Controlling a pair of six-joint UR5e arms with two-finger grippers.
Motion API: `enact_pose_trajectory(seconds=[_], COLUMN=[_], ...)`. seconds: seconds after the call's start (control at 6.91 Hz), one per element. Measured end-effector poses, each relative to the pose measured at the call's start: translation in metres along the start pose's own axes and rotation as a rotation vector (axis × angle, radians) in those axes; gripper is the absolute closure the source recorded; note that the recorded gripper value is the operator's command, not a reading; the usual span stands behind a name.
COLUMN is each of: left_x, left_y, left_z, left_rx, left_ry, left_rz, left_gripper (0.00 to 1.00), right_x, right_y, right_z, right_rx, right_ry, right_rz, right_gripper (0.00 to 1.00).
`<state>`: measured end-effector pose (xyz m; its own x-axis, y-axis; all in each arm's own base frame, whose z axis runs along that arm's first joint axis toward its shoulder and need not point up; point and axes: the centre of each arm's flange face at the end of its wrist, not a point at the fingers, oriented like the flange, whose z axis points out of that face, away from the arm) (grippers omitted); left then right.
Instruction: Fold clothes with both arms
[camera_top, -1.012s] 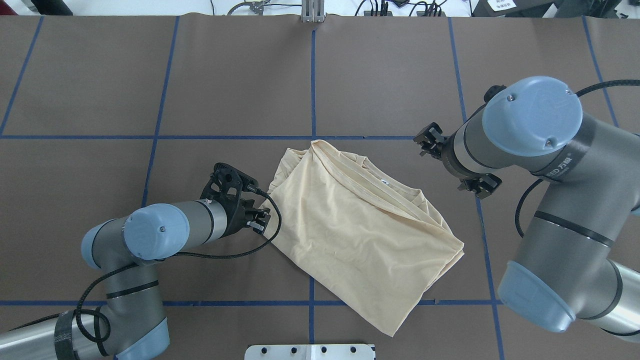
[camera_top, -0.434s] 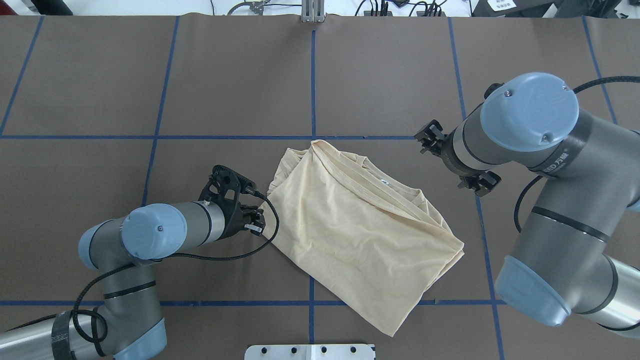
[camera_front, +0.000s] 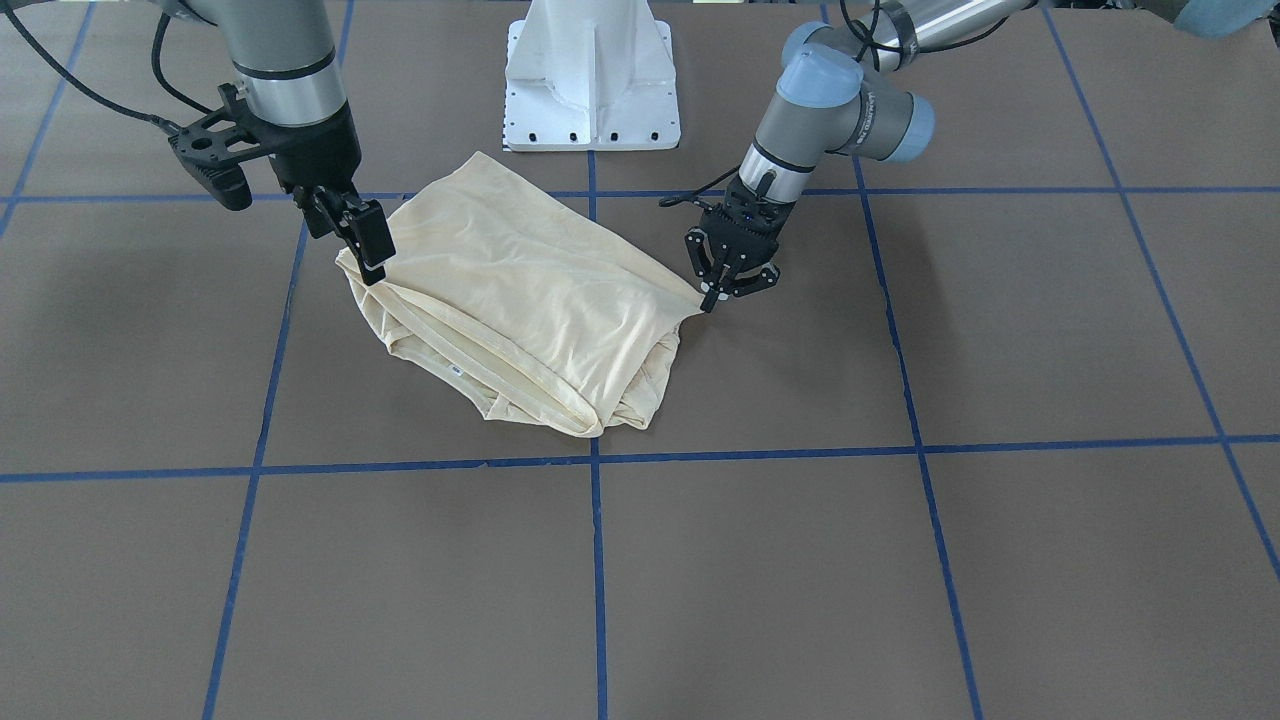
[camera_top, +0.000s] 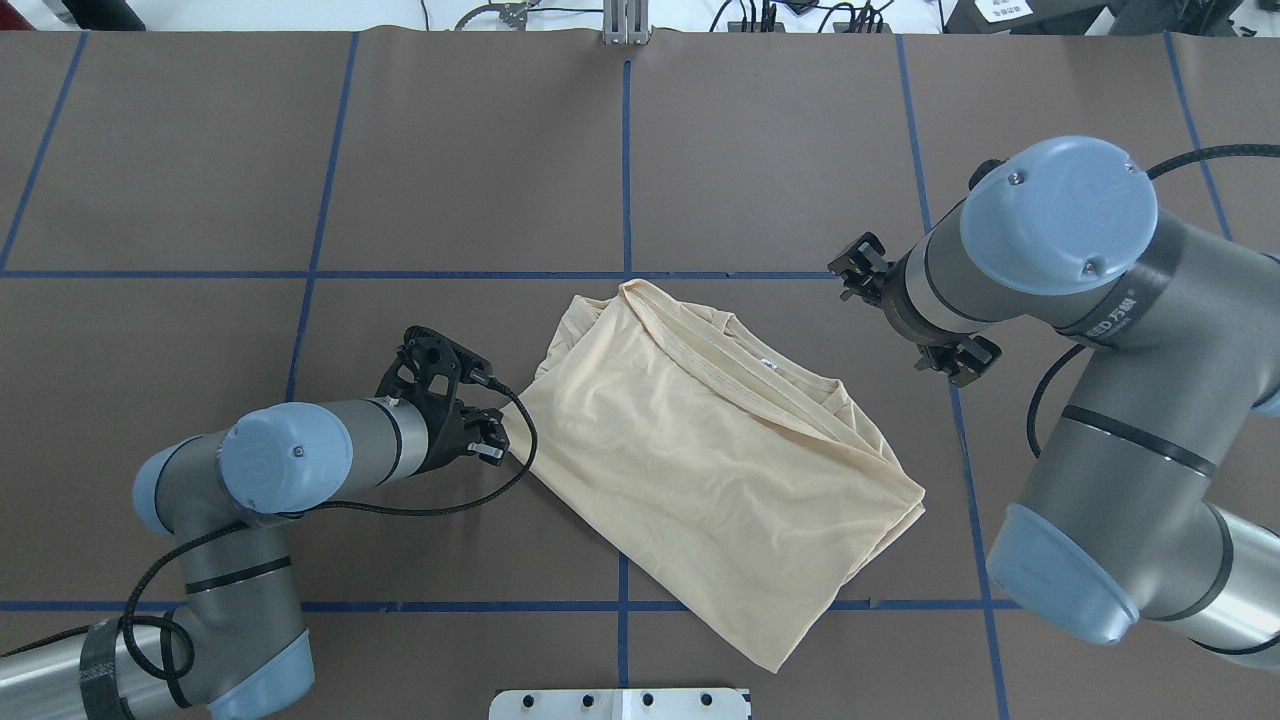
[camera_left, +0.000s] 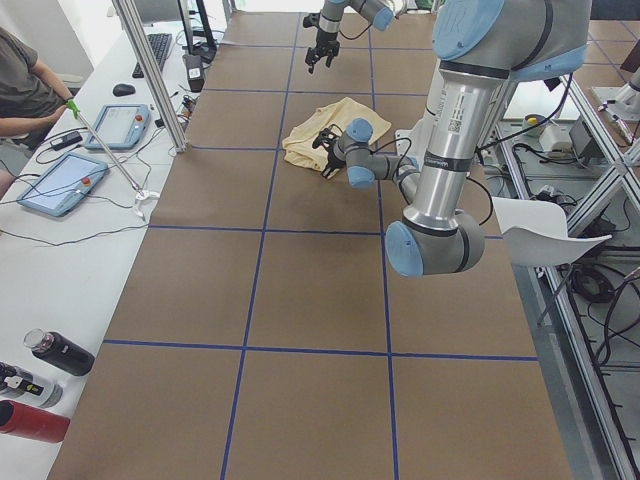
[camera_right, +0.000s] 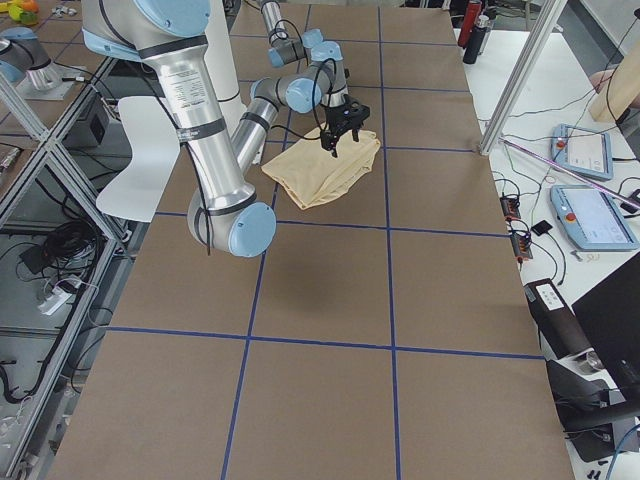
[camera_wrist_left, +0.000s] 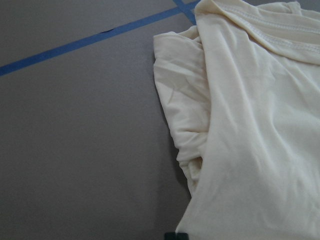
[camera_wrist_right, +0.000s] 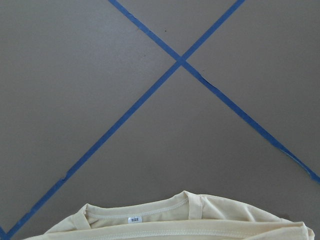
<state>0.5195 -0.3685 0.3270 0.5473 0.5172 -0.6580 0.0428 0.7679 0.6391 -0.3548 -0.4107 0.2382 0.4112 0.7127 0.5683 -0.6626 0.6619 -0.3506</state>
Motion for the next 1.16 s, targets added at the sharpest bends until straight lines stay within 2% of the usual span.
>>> enact_pose_trajectory(seconds=[0.29,0.72,0.87,1.01,1.16], left_x=[-0.035,-0.109,-0.132,-0.146,-0.153], left_y=[-0.046,-0.163,-0.197,-0.221,-0.236], left_z=[0.003,0.052,0.076,0.095,0.101], left_rx=[0.043,0.07,0.081,0.09,0.096], left_ry=[-0.048,-0.131,-0.15,-0.164,-0.172], left_rz=[0.007,0.053,0.066,0.07,0.067], left_gripper=[1.0,1.0,0.95,0.01,0.0], right_x=[-0.002,-0.007,-0.007,-0.008,-0.009], right_y=[-0.006,-0.015,-0.017,-0.019,-0.019], right_z=[-0.003,-0.008,-0.007,-0.006,-0.003], right_rx=[0.004,-0.001,0.0,0.002,0.004], right_ry=[-0.004,-0.011,-0.009,-0.007,-0.004], right_rz=[0.009,0.024,0.027,0.028,0.028], right_gripper=[0.0,0.0,0.0,0.0,0.0])
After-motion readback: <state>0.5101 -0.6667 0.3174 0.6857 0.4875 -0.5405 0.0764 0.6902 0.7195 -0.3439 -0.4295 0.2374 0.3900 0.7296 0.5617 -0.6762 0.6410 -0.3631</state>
